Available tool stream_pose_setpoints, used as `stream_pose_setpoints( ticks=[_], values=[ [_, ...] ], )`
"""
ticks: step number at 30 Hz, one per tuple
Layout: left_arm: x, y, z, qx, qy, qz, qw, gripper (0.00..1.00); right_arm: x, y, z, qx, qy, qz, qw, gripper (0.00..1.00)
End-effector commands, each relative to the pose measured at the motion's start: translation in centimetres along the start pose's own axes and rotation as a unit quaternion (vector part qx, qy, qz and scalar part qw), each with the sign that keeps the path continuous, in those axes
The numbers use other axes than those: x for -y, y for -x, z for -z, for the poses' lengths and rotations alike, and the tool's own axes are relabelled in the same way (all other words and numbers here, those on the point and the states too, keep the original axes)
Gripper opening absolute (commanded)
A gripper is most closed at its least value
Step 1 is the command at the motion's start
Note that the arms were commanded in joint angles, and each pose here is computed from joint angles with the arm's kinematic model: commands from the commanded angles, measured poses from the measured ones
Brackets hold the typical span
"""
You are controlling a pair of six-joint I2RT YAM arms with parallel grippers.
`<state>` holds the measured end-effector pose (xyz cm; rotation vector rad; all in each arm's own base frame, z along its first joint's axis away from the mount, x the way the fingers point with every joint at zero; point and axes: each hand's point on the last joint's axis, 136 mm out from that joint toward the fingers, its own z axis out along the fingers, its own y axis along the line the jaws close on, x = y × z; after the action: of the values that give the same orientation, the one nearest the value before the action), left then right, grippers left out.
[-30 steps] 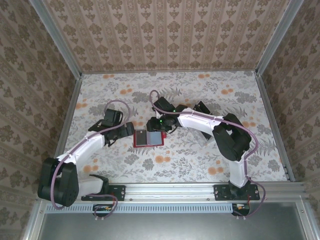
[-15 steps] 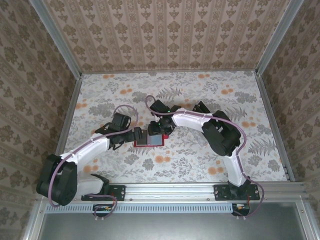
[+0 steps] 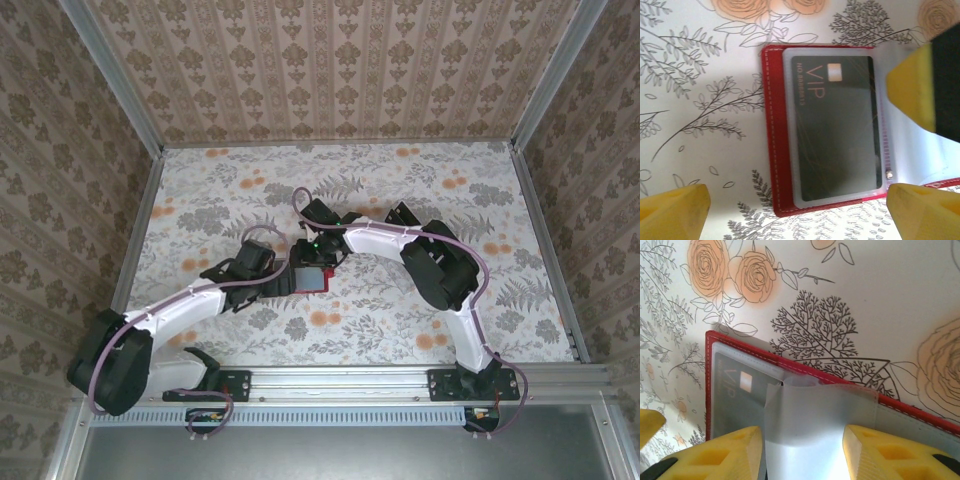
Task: Put the credit cards into the card holder
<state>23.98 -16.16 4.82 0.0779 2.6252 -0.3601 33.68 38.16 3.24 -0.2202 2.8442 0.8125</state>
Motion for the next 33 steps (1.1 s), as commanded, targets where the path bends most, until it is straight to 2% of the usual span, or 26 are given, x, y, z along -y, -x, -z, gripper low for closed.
stream_pose_setpoints(
  ticks=[1, 13, 24, 33],
  values=[
    [0.9, 0.7, 0.1, 0.025, -0.014, 0.002, 1.0, 1.0, 1.6, -1.7, -1.8, -0.031, -0.009, -0.028, 0.999, 0.49],
    [3.0, 1.4, -1.3, 0.03, -0.025, -0.024, 0.999, 1.0, 1.6, -1.6, -1.8, -0.028, -0.01, -0.033, 0.999, 0.49],
    [2.0, 0.5, -3.7, 0.011, 0.017, -0.038, 0.999, 1.0, 0.8, -1.1, -1.1, -0.021, -0.003, -0.032, 0.999, 0.49],
    [0.6, -1.0, -4.3, 0.002, 0.04, -0.026, 0.999, 1.0, 0.1, 1.0, 3.4, 0.061, -0.007, -0.049, 0.997, 0.5]
  ],
)
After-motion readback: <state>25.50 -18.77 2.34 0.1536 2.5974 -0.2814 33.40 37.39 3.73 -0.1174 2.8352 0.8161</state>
